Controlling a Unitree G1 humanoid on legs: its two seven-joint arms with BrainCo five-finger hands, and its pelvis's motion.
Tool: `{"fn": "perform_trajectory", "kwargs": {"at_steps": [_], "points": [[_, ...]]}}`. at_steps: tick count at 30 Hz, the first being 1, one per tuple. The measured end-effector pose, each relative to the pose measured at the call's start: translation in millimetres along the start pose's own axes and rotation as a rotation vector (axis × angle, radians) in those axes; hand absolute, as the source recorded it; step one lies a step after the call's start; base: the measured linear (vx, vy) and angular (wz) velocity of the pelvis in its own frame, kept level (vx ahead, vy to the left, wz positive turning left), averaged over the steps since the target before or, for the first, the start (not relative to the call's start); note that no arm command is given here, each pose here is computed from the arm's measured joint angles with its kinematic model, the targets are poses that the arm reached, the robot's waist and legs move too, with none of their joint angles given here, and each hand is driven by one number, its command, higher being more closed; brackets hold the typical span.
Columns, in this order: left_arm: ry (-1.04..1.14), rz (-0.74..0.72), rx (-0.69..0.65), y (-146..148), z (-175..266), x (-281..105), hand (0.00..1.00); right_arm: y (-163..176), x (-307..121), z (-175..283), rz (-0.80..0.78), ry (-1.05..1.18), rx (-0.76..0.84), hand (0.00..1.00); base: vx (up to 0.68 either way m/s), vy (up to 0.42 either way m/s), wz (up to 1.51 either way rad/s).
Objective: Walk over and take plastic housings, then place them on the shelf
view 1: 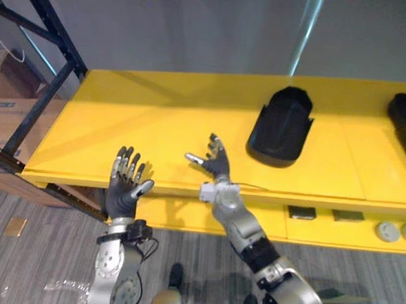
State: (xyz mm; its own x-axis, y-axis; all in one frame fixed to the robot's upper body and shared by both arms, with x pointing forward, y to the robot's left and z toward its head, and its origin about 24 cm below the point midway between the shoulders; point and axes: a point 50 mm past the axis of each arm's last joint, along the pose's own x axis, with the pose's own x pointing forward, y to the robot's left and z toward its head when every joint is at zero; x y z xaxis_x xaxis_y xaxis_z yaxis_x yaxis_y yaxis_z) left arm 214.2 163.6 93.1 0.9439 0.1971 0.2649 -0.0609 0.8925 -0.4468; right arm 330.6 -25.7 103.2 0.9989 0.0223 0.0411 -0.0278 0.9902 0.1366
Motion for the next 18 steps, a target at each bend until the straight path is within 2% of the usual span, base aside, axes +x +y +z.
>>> {"fn": "perform_trajectory", "kwargs": {"at_steps": [9,18], "points": [[-0.03,0.005,-0.05,-9,1,2,0.0,-18,12,35,-0.183,-0.177,0.008,0.0,-0.01,0.004,0.0],[-0.031,-0.009,-0.079,-17,0,3,0.0,-27,16,58,-0.233,-0.271,0.034,0.0,0.0,-0.003,-0.07]]}}
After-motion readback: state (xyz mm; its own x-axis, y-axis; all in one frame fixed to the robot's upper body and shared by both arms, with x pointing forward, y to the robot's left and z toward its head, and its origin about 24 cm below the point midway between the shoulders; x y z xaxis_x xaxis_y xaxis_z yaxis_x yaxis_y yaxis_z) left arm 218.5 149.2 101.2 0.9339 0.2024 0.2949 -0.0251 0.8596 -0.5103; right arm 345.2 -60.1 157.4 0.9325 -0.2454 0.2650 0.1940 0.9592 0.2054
